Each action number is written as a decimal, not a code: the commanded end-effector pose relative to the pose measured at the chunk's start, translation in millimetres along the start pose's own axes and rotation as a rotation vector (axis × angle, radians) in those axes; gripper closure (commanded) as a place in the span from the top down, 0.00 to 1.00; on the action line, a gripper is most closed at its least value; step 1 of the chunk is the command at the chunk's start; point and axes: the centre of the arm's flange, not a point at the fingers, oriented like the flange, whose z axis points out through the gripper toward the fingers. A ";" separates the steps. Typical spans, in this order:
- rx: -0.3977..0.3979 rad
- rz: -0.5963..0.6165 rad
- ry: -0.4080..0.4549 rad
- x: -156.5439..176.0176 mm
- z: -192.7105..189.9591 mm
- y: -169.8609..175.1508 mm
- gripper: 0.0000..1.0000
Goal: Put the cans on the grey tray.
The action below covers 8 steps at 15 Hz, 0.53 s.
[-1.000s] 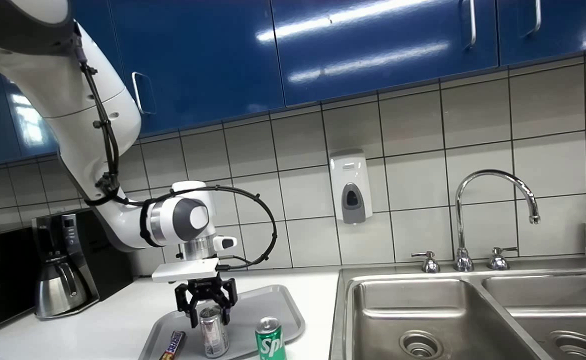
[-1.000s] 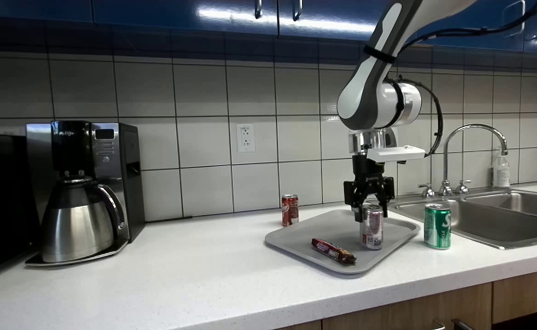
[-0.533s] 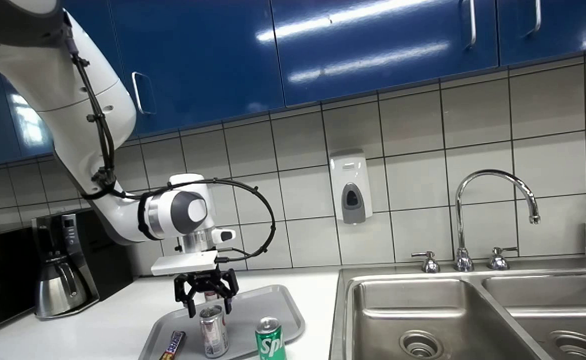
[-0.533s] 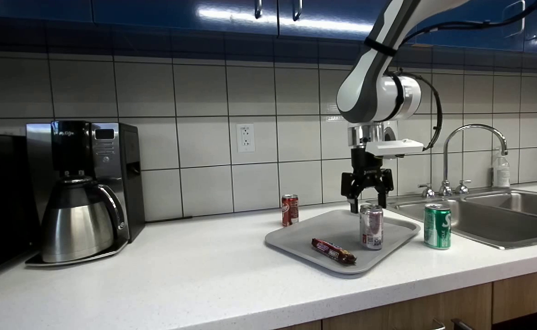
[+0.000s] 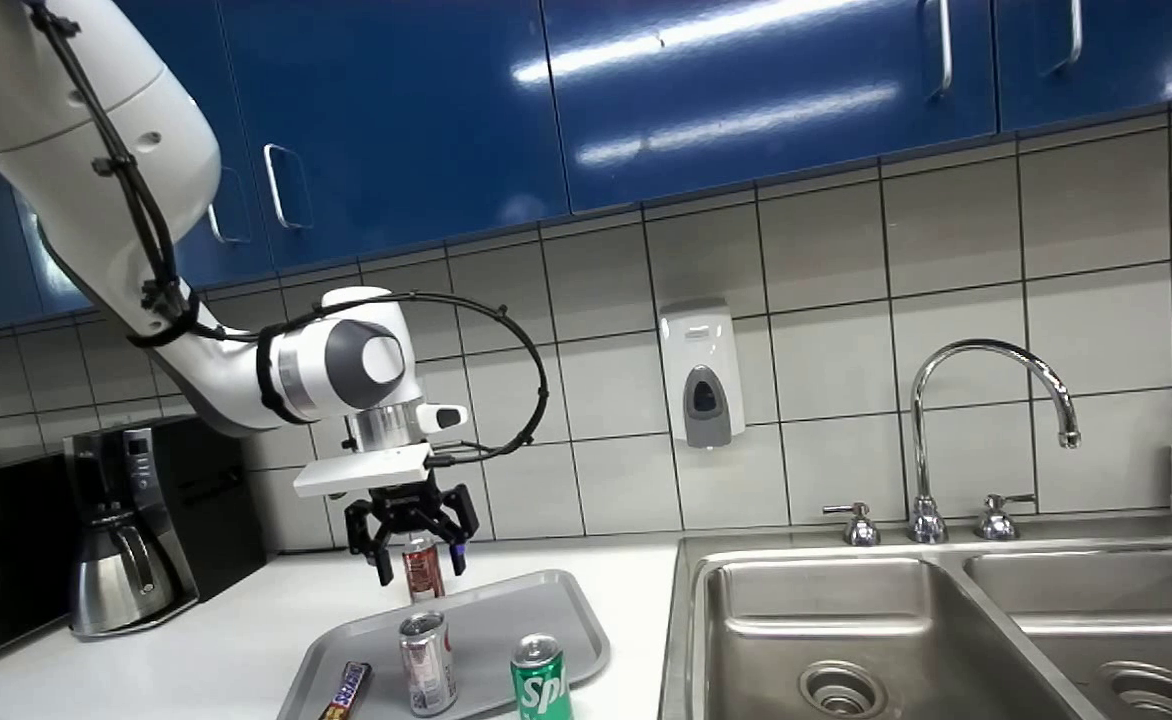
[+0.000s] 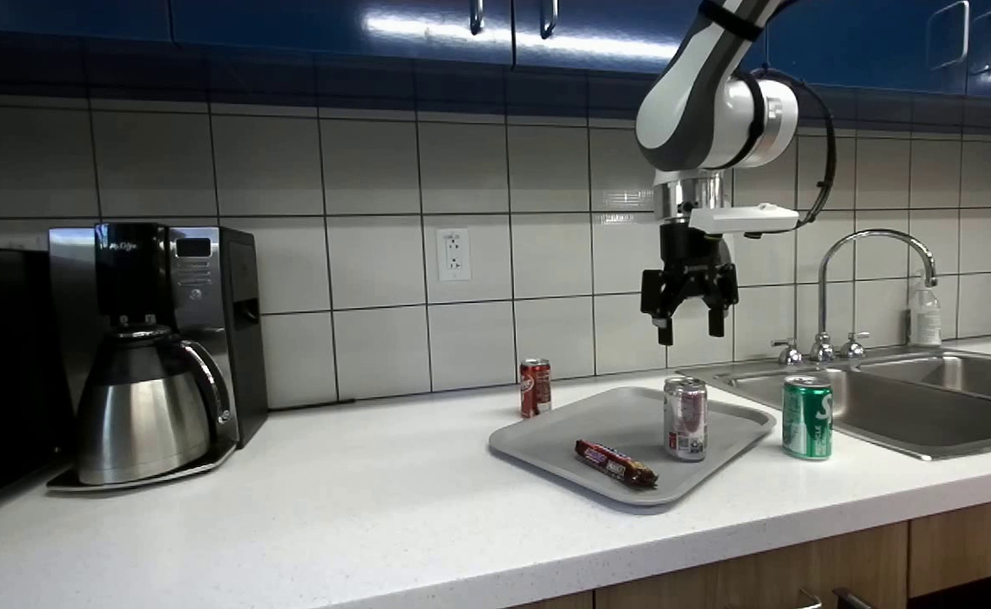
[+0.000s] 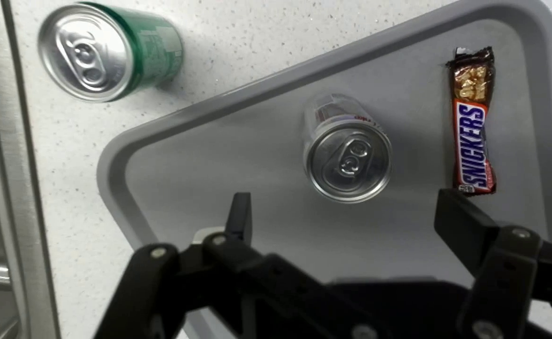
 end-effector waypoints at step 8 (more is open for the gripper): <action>-0.077 0.141 -0.057 -61.3 -16.8 94.8 1.00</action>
